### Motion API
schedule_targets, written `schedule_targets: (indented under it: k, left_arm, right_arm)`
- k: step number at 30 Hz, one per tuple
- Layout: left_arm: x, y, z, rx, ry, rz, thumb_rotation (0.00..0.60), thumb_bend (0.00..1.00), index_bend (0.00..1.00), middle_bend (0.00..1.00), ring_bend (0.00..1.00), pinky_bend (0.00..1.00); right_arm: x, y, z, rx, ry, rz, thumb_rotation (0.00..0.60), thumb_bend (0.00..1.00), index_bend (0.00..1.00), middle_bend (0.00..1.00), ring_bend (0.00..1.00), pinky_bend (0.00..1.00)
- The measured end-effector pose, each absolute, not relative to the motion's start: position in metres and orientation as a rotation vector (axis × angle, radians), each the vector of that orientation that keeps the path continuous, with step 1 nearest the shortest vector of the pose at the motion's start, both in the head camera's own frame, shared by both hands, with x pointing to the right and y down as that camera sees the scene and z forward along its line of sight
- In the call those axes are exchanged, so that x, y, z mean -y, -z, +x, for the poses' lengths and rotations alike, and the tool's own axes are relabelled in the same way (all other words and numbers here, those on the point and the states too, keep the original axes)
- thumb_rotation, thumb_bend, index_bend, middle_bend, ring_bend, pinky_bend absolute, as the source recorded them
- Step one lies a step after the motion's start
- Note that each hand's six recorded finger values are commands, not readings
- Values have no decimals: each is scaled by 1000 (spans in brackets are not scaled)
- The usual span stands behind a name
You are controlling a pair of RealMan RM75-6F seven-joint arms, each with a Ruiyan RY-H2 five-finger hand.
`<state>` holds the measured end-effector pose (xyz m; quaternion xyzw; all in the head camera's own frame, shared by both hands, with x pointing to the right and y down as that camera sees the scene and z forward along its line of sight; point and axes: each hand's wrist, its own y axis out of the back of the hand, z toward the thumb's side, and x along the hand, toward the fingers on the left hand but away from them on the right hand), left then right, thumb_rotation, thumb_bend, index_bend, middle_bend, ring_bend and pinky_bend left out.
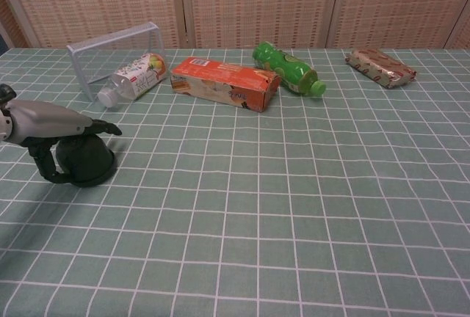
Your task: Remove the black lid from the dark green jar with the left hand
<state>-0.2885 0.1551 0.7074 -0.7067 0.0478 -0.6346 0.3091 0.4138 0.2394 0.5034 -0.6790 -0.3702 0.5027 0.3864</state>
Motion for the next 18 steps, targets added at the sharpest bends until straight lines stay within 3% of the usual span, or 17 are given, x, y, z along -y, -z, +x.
schedule_targets:
  k: [18]
  left_arm:
    - [-153,-711,-289,-165,1634,-1903,600,364,0,0,0,81]
  right_arm:
    - [-239,-502,414,950,-1267,-1730,600,156,0,0,0,0]
